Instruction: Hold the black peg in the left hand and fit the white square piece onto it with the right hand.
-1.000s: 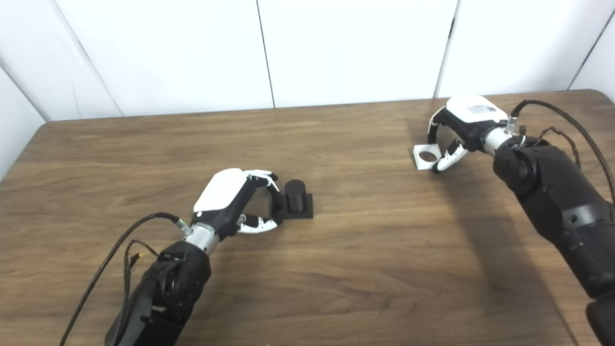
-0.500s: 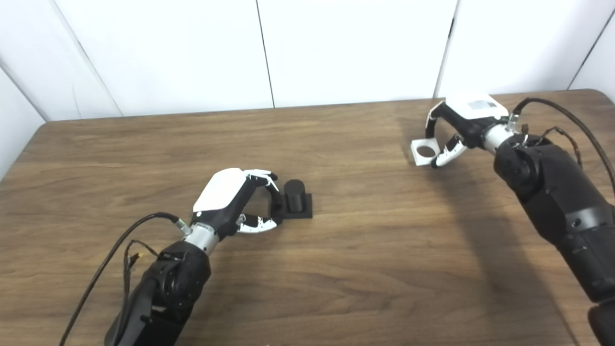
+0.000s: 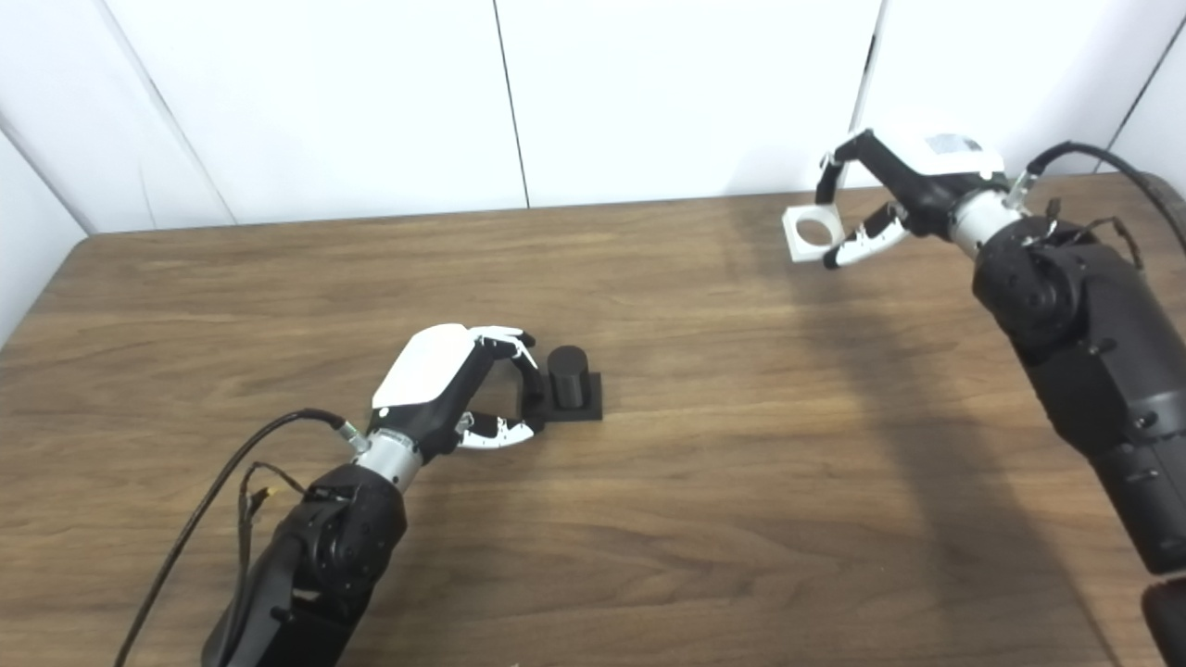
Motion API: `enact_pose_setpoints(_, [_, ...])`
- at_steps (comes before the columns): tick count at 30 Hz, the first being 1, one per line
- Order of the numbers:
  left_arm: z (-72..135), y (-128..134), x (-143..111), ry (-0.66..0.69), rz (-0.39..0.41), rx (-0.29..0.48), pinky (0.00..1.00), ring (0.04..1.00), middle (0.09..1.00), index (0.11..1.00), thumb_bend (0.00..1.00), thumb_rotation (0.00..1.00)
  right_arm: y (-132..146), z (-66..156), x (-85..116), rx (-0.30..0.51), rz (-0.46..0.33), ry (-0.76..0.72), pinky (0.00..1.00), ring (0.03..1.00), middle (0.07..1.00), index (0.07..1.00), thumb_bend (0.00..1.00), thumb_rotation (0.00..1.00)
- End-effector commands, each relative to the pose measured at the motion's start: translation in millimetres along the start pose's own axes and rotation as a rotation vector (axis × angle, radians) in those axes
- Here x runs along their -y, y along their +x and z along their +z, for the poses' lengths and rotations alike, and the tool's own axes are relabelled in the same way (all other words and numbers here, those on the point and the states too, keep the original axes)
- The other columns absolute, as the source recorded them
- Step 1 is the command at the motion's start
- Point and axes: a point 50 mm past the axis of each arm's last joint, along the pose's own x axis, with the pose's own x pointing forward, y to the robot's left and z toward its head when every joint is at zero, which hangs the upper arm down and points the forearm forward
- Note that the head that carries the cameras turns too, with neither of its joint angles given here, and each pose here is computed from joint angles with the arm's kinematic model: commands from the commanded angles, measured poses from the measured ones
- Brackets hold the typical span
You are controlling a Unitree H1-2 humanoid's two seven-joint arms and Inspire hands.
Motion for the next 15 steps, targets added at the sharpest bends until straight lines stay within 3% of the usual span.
enact_pose_setpoints(1, [2.3,3.8,-10.3,0.017,0.038,0.016,0.85,0.855,0.811,0.484,0.52,0.07,6.2,14.4,36.6,0.041,-0.086,0.005,0.8,0.819,0.763,0.482,0.52,0.13])
enact_pose_setpoints(15, [3.7,4.1,-9.4,0.015,0.04,0.017,0.85,0.853,0.812,0.484,0.52,0.07,7.8,80.1,46.6,0.239,-0.086,0.087,0.77,0.81,0.762,0.481,0.52,0.14])
